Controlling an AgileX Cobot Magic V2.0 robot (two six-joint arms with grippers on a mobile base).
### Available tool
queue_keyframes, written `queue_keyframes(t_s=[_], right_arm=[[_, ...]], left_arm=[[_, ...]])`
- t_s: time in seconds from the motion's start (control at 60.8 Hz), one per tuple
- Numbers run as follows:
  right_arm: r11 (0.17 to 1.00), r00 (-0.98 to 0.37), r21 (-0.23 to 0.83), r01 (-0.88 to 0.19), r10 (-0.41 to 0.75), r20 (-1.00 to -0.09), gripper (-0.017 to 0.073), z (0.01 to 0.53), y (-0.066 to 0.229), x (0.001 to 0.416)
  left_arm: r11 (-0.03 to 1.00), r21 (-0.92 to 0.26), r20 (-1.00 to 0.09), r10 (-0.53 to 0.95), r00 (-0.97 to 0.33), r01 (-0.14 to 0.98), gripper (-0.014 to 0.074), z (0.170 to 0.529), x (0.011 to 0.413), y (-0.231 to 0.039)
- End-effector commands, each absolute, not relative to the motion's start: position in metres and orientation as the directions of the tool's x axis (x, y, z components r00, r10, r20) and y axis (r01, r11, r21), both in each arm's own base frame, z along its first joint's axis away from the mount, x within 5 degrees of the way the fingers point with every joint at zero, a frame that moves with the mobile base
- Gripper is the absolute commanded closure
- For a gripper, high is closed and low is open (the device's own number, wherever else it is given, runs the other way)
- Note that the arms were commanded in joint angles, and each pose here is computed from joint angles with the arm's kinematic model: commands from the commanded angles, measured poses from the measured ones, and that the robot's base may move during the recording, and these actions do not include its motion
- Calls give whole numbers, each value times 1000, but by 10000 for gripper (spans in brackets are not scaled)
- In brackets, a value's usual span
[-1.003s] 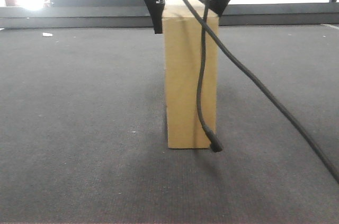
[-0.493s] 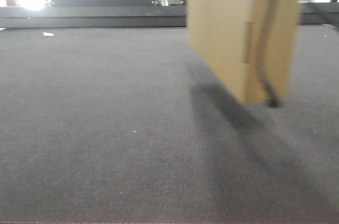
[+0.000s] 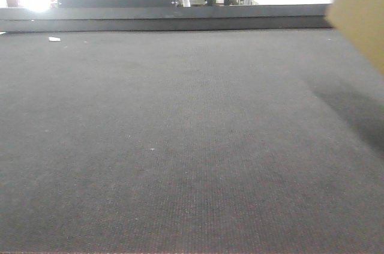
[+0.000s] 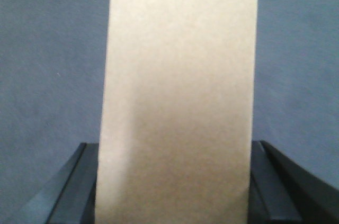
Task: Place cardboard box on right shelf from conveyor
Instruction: 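Lift the cardboard box off the platform with the right gripper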
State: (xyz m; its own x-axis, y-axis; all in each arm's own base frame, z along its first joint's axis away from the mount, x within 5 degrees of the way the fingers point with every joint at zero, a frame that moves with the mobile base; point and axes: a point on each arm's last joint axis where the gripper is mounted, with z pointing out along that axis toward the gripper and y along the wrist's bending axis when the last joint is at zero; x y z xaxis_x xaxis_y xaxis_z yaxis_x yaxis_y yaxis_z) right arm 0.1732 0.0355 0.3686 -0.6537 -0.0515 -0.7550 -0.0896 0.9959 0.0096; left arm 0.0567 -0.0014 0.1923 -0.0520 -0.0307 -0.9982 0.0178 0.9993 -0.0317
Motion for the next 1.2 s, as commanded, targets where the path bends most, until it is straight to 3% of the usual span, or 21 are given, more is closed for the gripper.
queue_keyframes(t_s=[0.0, 0.296, 0.526, 0.723, 1.184], right_arm=[[994, -516, -7, -112, -64, -854, 344, 384, 27, 149], [988, -298, 71, -133, 29, -954, 344, 395, 6, 58], [985, -143, 91, -146, 70, -987, 344, 401, -5, 14], [984, -84, 97, -152, 85, -993, 344, 401, -9, -1], [984, -83, 97, -152, 85, -993, 344, 401, -9, -2]], left_arm=[[999, -37, -998, -38, 40, 17, 710, 198, 56, -1], [999, -37, -998, -38, 40, 17, 710, 198, 56, -1], [999, -37, -998, -38, 40, 17, 710, 198, 56, -1], [999, -37, -998, -38, 40, 17, 710, 198, 56, -1], [999, -37, -998, -38, 40, 17, 710, 198, 56, -1]])
